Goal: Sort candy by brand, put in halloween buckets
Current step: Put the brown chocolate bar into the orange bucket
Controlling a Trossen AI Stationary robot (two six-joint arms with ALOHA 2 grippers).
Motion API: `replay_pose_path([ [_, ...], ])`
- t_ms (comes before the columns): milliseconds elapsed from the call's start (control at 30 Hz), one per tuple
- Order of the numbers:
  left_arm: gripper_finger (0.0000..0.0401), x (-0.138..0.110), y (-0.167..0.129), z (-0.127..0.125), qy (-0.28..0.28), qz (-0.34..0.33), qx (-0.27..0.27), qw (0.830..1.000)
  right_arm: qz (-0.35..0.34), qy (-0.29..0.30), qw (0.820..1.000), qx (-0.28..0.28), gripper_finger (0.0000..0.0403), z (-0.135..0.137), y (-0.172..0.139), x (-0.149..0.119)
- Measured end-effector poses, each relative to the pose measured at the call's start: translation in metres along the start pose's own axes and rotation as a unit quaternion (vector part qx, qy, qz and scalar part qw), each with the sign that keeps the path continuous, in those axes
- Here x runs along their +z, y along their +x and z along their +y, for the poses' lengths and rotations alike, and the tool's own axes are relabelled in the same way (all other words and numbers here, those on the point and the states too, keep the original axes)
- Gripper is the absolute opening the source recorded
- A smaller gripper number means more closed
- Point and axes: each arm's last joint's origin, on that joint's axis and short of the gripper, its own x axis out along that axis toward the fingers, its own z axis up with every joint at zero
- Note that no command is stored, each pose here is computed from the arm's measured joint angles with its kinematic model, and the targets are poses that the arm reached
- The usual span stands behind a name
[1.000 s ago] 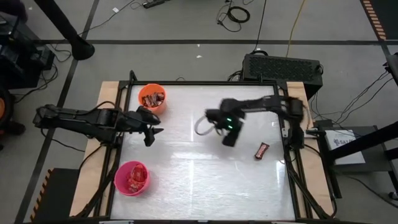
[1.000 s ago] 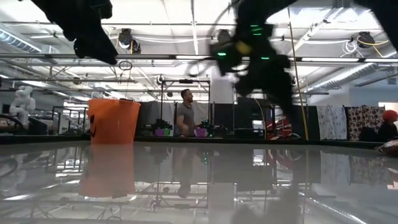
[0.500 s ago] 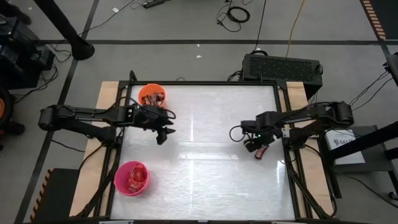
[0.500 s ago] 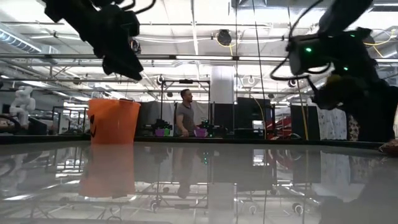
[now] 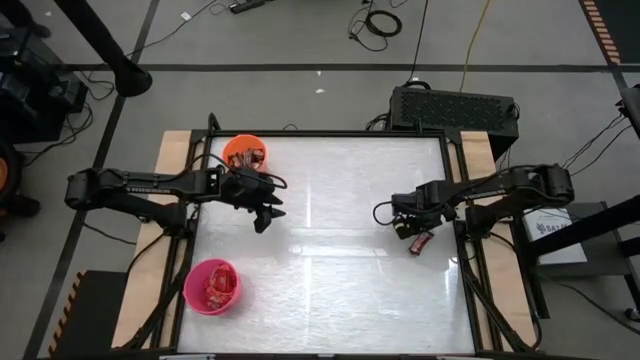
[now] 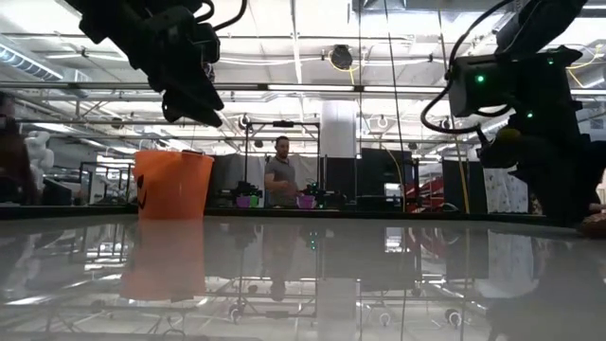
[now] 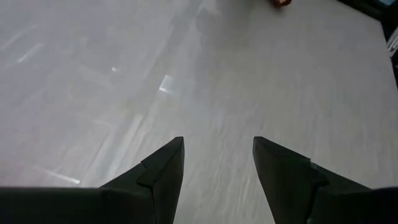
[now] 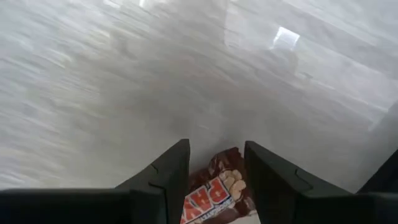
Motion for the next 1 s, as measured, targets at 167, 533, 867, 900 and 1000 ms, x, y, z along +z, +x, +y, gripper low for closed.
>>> replay_pose_path([
  [167, 0.0199, 0.0, 0.0, 0.0, 0.0, 0.0, 0.0, 1.0, 0.011, 0.005, 1.0, -0.022, 0.0146, -0.004, 0.0, -0.002],
  [533, 0.0199, 0.0, 0.0, 0.0, -0.01, 0.0, 0.0, 1.0, 0.012, -0.001, 1.0, -0.026, 0.0146, -0.007, 0.004, -0.003],
  [867, 0.0199, 0.0, 0.0, 0.0, -0.013, 0.0, 0.0, 1.0, 0.041, 0.009, 0.999, 0.004, 0.0088, -0.012, 0.02, -0.006],
  [900, 0.0199, 0.0, 0.0, 0.0, -0.013, 0.0, 0.0, 1.0, 0.041, 0.004, 0.999, 0.007, 0.0067, -0.011, 0.019, -0.006],
  [1000, 0.0199, 0.0, 0.0, 0.0, -0.013, 0.0, 0.0, 1.0, 0.037, -0.008, 0.999, 0.021, 0.0012, -0.007, 0.015, -0.005],
])
